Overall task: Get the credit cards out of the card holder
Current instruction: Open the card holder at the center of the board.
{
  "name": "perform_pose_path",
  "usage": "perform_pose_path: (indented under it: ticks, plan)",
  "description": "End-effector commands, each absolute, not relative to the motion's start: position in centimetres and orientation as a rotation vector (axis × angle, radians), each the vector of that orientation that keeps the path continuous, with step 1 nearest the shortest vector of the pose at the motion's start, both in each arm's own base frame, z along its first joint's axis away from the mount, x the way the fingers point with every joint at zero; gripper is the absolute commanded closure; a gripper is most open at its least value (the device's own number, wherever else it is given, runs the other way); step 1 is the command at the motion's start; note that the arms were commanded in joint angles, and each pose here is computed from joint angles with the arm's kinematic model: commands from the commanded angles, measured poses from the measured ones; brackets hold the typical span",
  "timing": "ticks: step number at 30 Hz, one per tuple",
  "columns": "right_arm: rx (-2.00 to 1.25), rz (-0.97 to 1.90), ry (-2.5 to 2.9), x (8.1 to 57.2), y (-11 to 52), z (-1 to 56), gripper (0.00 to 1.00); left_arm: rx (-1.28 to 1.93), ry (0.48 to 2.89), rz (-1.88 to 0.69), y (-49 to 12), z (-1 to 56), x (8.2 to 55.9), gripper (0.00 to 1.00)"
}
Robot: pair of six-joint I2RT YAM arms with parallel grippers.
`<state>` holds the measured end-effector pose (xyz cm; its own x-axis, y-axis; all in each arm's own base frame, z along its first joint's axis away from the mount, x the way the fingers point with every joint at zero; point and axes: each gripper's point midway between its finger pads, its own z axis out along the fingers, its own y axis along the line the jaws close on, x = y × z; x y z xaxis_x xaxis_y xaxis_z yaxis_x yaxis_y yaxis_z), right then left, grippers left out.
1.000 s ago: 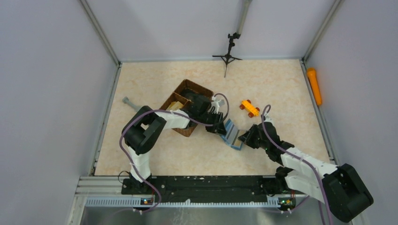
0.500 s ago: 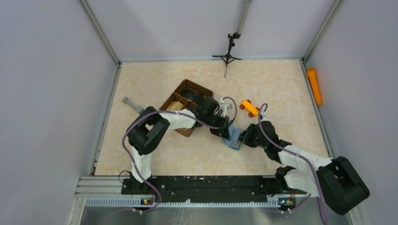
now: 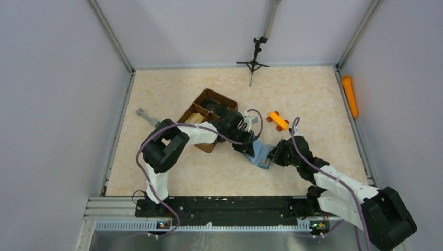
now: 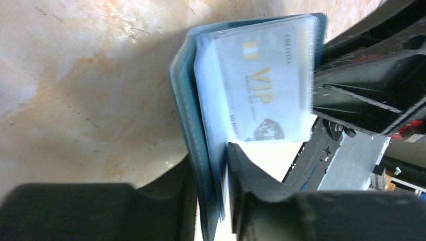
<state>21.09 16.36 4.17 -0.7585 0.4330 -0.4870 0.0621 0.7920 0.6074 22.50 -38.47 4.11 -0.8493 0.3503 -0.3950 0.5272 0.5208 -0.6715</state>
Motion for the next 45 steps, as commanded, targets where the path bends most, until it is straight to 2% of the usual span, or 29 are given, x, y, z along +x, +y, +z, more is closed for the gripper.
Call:
perform_pose_path:
  ticks: [1, 5, 10, 14, 18, 29, 35, 45]
  plan:
    - [0.361, 0.59, 2.39, 20.7, 14.0, 4.7, 0.95, 0.739, 2.455, -1.249, -38.5, 6.3, 23.6, 0.58]
    - [0.347, 0.547, 2.479, 20.1, 14.0, 4.1, 0.96, 0.754, 2.413, -1.335, -39.2, 7.1, 23.2, 0.52]
    - [0.306, 0.634, 2.511, 20.0, 15.5, 3.9, 1.0, 0.765, 2.4, -1.446, -39.9, 7.2, 22.5, 0.51]
    - [0.29, 0.684, 2.48, 20.2, 16.0, 4.3, 1.0, 0.769, 2.377, -1.485, -40.0, 7.7, 22.2, 0.44]
    - [0.272, 0.628, 2.48, 20.3, 15.3, 4.1, 1.0, 0.772, 2.372, -1.501, -40.1, 7.7, 22.1, 0.44]
    - [0.145, 0.629, 2.376, 20.7, 15.0, 5.7, 1.0, 0.765, 2.379, -1.46, -39.9, 7.7, 22.4, 0.51]
    - [0.038, 0.731, 2.166, 20.8, 15.5, 9.5, 1.0, 0.787, 2.18, -1.539, -39.8, 11.4, 22.0, 0.62]
    - [0.019, 0.723, 2.124, 20.8, 15.2, 11.3, 1.0, 0.784, 2.15, -1.587, -40.0, 11.9, 21.7, 0.61]
